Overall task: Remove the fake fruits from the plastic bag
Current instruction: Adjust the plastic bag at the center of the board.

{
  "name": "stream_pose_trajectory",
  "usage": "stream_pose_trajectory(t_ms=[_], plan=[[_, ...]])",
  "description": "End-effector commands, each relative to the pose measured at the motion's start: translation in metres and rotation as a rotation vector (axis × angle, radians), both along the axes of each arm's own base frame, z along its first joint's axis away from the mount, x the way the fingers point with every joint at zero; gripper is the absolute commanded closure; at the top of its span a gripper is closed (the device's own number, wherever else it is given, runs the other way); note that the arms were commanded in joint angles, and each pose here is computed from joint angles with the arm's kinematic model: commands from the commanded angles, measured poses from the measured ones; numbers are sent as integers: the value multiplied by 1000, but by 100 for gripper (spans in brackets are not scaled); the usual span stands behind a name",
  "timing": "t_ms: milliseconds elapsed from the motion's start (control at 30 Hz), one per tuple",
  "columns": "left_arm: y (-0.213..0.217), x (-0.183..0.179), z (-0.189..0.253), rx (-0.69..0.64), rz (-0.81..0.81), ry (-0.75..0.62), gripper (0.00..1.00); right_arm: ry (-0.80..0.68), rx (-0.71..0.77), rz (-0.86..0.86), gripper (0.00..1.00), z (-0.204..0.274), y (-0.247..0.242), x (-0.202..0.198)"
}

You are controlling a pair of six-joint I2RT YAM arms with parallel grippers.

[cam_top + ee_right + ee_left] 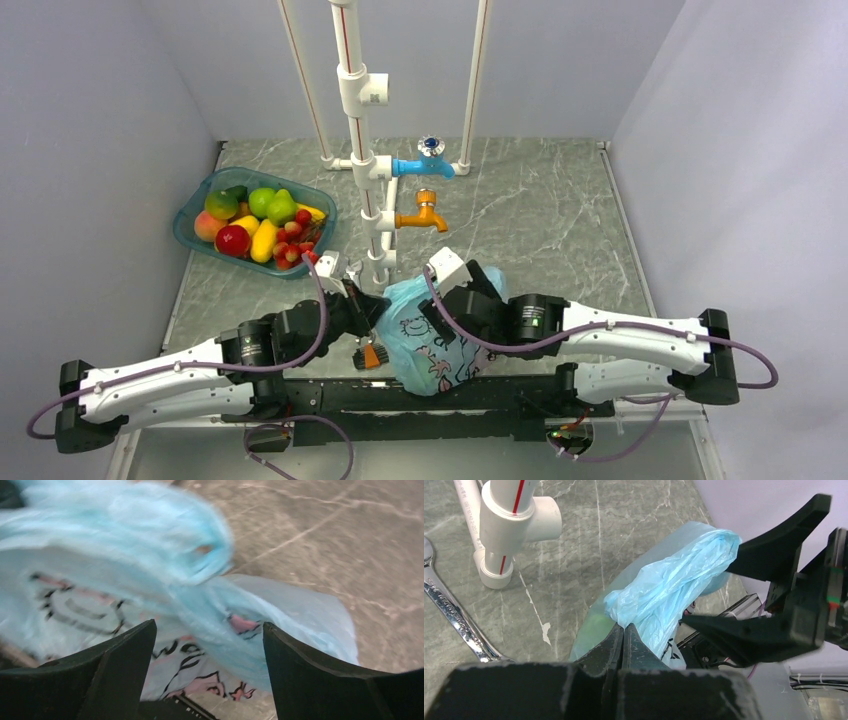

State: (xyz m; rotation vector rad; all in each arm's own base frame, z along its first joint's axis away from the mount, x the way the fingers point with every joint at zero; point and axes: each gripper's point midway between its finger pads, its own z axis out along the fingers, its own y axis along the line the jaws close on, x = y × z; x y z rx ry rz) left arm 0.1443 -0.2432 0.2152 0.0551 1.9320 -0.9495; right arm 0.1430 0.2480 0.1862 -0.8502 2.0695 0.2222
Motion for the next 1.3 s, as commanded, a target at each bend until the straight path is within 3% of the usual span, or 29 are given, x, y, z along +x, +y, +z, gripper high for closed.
stream_pose_trajectory(t_ms=[0,133,233,333,500,667,700,800,900,1100,1133,1267], plan=[[-3,0,7,-16,0,5,100,-199,49,-259,26,29,-25,36],[0,0,5,-18,11,17,100,-250,158,-339,66,46,-40,42],[3,-1,3,-29,17,29,100,-235,278,-409,79,58,-63,44],[6,-3,3,-35,14,33,100,-142,452,-448,99,69,-88,49],[8,-4,-4,-26,13,41,100,-37,633,-213,100,89,-73,36],[4,-9,2,-8,-31,30,98,3,585,-94,100,79,-58,27],[2,-10,6,-3,-45,22,92,0,579,-101,100,78,-60,27],[-2,-12,24,20,-87,-4,60,-17,581,-77,100,82,-62,23],[-12,-13,45,63,-140,-49,39,-26,588,-60,100,87,-63,20],[-25,-1,69,310,-163,-71,26,5,564,-54,100,78,-60,20],[-27,2,71,346,-161,-70,14,10,565,-52,100,78,-59,19],[-36,14,80,453,-123,-82,2,8,570,-50,100,76,-58,19]])
